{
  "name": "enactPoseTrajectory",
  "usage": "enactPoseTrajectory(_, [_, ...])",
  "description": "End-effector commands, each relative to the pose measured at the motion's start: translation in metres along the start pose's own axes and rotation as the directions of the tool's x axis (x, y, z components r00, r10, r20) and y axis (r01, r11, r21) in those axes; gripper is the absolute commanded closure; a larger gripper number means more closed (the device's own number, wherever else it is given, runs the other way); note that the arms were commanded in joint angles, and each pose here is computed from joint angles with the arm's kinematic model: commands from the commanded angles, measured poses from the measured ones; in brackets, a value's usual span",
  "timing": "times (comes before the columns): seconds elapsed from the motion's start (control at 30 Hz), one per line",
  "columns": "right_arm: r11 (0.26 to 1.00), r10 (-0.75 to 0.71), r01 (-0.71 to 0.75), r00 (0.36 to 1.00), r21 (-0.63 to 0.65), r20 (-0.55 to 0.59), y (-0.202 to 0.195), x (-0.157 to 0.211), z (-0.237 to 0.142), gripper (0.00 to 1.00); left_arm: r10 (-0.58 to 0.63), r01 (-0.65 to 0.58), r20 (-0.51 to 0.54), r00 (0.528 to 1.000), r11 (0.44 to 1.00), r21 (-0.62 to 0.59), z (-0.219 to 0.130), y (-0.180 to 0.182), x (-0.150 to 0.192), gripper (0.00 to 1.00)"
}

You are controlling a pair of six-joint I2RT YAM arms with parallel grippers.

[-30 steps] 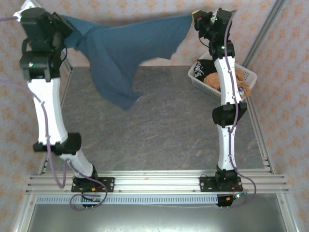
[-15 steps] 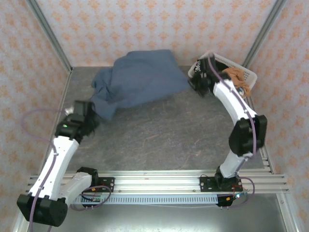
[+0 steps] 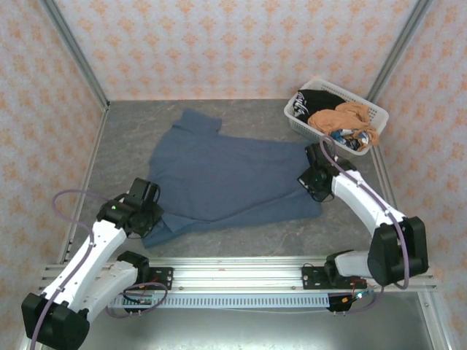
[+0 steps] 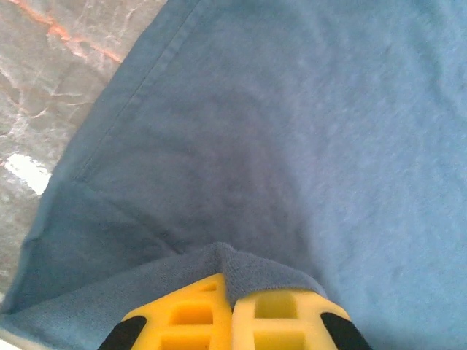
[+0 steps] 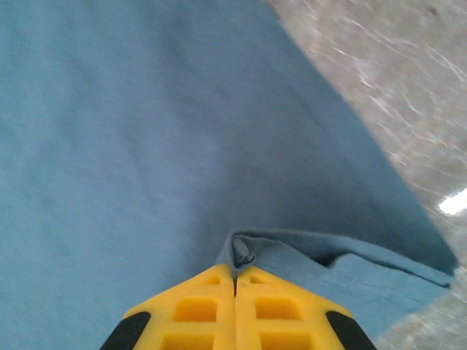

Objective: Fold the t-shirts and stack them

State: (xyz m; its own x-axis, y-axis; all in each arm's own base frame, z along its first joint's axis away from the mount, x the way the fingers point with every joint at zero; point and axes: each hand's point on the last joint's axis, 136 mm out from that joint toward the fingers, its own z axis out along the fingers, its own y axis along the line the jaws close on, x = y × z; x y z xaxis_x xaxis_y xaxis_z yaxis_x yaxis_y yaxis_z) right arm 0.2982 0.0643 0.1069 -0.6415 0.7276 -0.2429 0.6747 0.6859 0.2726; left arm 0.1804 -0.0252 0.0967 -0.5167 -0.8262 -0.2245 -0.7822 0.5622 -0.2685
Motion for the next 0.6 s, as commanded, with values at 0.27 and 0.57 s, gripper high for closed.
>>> enactPoseTrajectory(0.27, [0.989, -0.064, 0.062, 0.998, -0.133, -0.012, 0.067, -0.022, -0.012, 1.0, 0.032, -0.033, 0.122, 0.992, 0.999, 0.004, -0.012, -0.05, -0.041, 1.0])
enactPoseTrajectory(0.57, [0.997, -0.068, 0.066, 0.997, -0.04, -0.045, 0.021, -0.001, -0.02, 1.0, 0.045, -0.041, 0.039, 0.998, 0.995, -0.095, -0.001, -0.038, -0.028, 1.0])
